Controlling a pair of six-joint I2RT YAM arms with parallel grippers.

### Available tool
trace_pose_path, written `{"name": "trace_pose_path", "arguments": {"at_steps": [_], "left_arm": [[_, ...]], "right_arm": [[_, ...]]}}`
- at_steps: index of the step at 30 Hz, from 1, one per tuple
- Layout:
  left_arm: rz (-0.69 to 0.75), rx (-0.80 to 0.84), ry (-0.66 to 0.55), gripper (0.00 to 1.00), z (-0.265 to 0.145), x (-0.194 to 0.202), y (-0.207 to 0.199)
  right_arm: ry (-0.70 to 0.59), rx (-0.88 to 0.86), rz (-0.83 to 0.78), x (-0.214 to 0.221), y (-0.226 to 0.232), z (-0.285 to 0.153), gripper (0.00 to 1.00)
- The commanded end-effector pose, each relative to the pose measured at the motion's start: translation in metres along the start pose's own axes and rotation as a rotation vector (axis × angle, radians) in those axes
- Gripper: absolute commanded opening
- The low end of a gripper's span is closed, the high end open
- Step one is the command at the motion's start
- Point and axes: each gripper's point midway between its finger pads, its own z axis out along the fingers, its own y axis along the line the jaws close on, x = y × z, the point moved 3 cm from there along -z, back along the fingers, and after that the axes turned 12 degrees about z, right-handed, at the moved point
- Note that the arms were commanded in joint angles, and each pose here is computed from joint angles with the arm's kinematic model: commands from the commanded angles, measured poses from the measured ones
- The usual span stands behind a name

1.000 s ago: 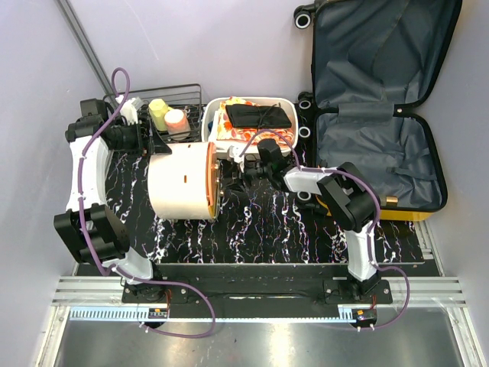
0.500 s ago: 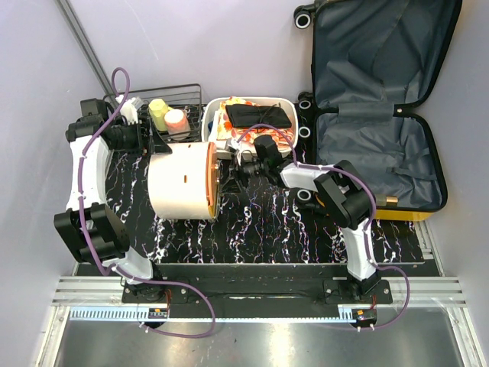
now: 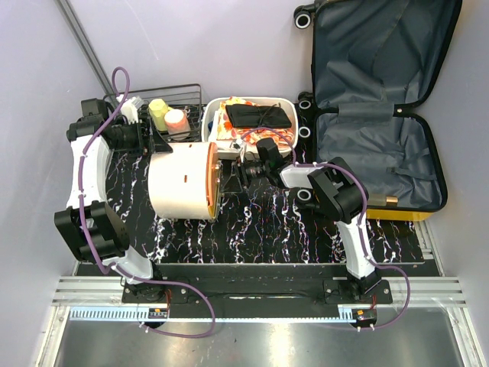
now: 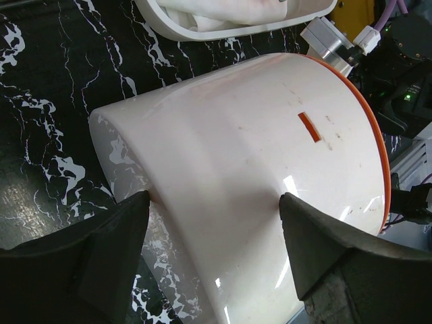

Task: Open, take out, and arrange the luggage

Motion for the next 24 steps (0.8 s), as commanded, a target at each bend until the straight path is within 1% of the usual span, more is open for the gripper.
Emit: {"name": "trace_pose_path", "arguments": {"at_steps": [1,5,8,10,12,15,16,20,22,23,24], "left_arm": [[0.016,0.05,0.006,0.8,0.009,0.002,-0.002],[0.011,0.052,0.008,0.8,0.01,0.004,-0.002],[0.01,0.053,0.007,0.8,0.011,0.005,-0.002],[0.004,0.057,0.007,0.8,0.012,0.006,-0.002],[0.003,0.056,0.006,0.8,0.012,0.005,-0.001],[0.003,0.052,0.003,0.8,0.012,0.004,0.0],[0.007,0.05,0.002,0.8,0.012,0.004,0.0],[0.003,0.047,0.004,0.8,0.013,0.004,0.001],[0.001,0.043,0.003,0.8,0.013,0.003,0.002],[0.003,0.038,0.005,0.8,0.013,0.003,0.003],[0.005,0.034,0.007,0.8,0.013,0.004,0.004]], "right_arm": [[-0.029,-0.015,-0.017,-0.012,0.001,0.0,0.57],[-0.019,-0.024,-0.005,-0.01,0.0,0.002,0.57],[-0.017,-0.014,0.012,-0.008,-0.003,0.003,0.59],[-0.022,-0.002,0.013,-0.008,-0.005,0.003,0.63],[-0.025,0.001,0.015,-0.008,-0.006,0.003,0.63],[-0.027,-0.007,0.008,-0.01,-0.004,0.004,0.55],[-0.029,-0.006,0.012,-0.01,-0.005,0.003,0.5],[-0.023,-0.019,0.014,-0.009,-0.001,0.002,0.47],[-0.017,-0.024,0.016,-0.007,0.002,0.0,0.42],[-0.019,-0.028,0.008,-0.008,0.005,-0.002,0.36],[-0.015,-0.025,0.016,-0.005,0.004,-0.003,0.33]]}}
